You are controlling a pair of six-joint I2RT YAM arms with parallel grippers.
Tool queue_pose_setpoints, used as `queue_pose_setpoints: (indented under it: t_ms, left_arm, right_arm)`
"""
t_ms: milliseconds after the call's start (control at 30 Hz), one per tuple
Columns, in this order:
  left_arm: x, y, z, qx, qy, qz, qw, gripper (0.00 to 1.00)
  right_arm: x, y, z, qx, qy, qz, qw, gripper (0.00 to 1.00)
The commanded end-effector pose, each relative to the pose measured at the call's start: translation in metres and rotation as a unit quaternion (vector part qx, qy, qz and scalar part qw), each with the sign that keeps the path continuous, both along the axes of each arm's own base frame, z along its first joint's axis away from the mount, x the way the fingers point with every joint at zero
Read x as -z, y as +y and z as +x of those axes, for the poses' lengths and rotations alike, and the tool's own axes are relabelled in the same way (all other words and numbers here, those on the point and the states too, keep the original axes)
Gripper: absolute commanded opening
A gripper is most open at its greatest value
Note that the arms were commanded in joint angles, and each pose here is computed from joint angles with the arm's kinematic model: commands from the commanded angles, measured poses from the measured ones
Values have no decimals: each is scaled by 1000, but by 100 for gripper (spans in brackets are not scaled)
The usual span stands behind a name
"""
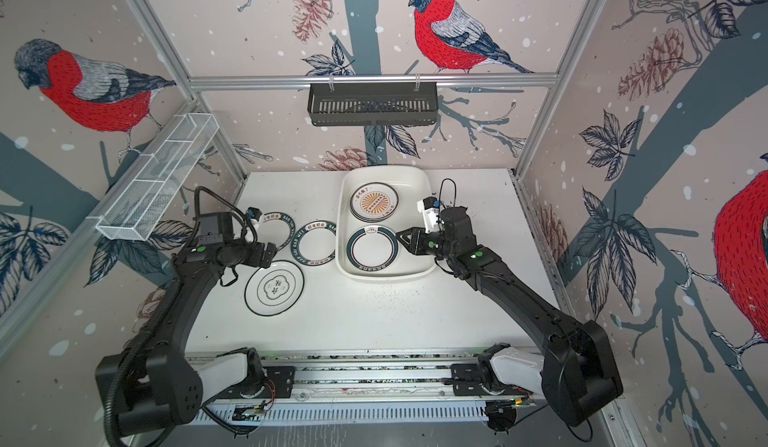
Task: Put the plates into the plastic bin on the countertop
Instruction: 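Move the right gripper across toward the white cloud-center plate on the table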
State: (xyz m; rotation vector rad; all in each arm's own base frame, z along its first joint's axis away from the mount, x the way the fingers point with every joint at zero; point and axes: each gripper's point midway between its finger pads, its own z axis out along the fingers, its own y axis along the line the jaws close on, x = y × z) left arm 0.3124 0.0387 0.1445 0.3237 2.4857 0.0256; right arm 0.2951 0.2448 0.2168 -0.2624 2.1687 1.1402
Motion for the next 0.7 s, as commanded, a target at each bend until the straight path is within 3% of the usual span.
queue_pose_setpoints:
  t_ms: [0,367,667]
  left_arm:
    - [11,4,-17,47,37,-2,998,97]
    - [54,16,-42,65,65,-14,996,96]
    - [65,27,-38,46,61,-25,997,96]
  right_arm:
    - [-12,7,1,-11,-24,15,1000,31]
    - [-17,40,-24,-83,-5,40,996,32]
    - [22,63,-48,-110,54,14,992,32]
